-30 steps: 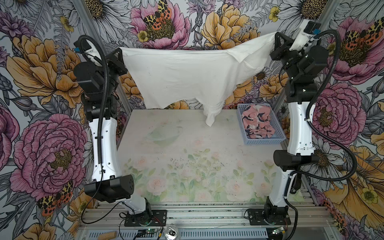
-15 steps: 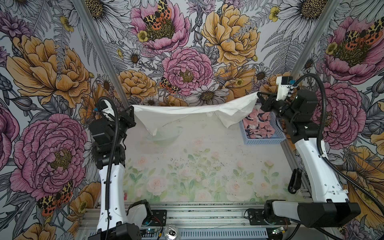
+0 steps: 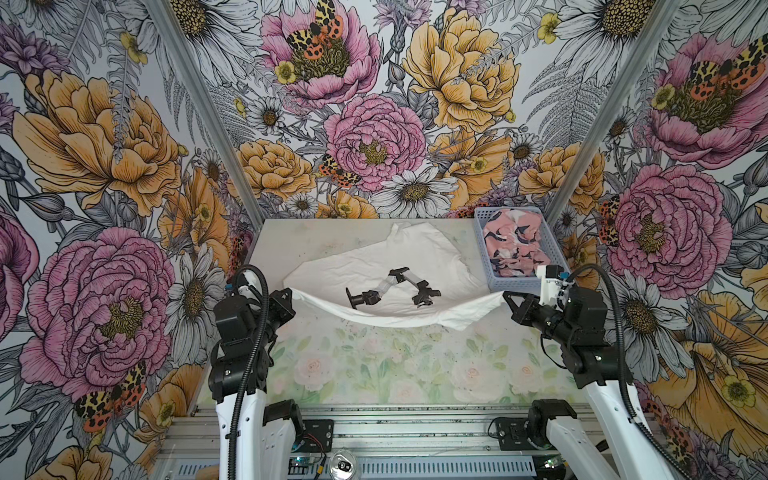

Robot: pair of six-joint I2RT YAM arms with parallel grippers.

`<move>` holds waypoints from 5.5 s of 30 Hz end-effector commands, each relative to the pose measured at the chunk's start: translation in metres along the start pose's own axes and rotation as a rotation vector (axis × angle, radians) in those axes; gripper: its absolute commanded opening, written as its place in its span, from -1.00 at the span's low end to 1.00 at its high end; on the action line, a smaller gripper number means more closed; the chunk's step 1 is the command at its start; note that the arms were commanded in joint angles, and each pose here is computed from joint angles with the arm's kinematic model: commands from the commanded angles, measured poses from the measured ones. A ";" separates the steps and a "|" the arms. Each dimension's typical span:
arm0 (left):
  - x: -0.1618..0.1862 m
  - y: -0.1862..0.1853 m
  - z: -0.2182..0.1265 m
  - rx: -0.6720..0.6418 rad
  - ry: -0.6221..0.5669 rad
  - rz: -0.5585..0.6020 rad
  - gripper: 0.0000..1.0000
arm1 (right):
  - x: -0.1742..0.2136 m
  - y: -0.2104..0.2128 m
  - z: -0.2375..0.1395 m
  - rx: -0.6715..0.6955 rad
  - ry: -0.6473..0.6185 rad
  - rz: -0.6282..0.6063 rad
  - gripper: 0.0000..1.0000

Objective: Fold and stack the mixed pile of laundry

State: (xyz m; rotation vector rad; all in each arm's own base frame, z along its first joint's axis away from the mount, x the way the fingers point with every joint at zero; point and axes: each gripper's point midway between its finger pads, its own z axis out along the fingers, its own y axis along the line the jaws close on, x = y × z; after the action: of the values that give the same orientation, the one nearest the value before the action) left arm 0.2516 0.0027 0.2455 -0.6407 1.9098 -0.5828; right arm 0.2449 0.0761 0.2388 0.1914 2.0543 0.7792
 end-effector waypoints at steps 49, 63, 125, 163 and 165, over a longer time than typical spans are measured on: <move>0.076 0.121 -0.073 -0.701 0.009 -0.372 -1.00 | 0.031 -0.022 0.015 0.279 0.353 0.139 -1.00; 0.076 0.133 -0.010 -0.740 0.101 -0.239 -1.00 | 0.018 -0.048 0.083 0.376 0.413 0.025 -1.00; 0.094 0.141 0.030 -0.677 0.242 -0.133 0.04 | 0.047 -0.054 0.160 0.406 0.553 -0.096 0.08; 0.151 0.110 0.088 -0.588 0.567 -0.009 -0.18 | 0.138 -0.031 0.145 0.358 0.715 -0.052 0.11; 0.156 0.114 0.081 -0.602 0.586 -0.004 -0.18 | 0.140 -0.031 0.145 0.357 0.721 -0.049 0.12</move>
State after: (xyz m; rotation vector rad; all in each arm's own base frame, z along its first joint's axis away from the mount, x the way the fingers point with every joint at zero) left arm 0.2480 -0.0201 0.0311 -0.9700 2.6615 -0.1525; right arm 0.2822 0.1704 0.0630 0.0524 2.8826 0.4555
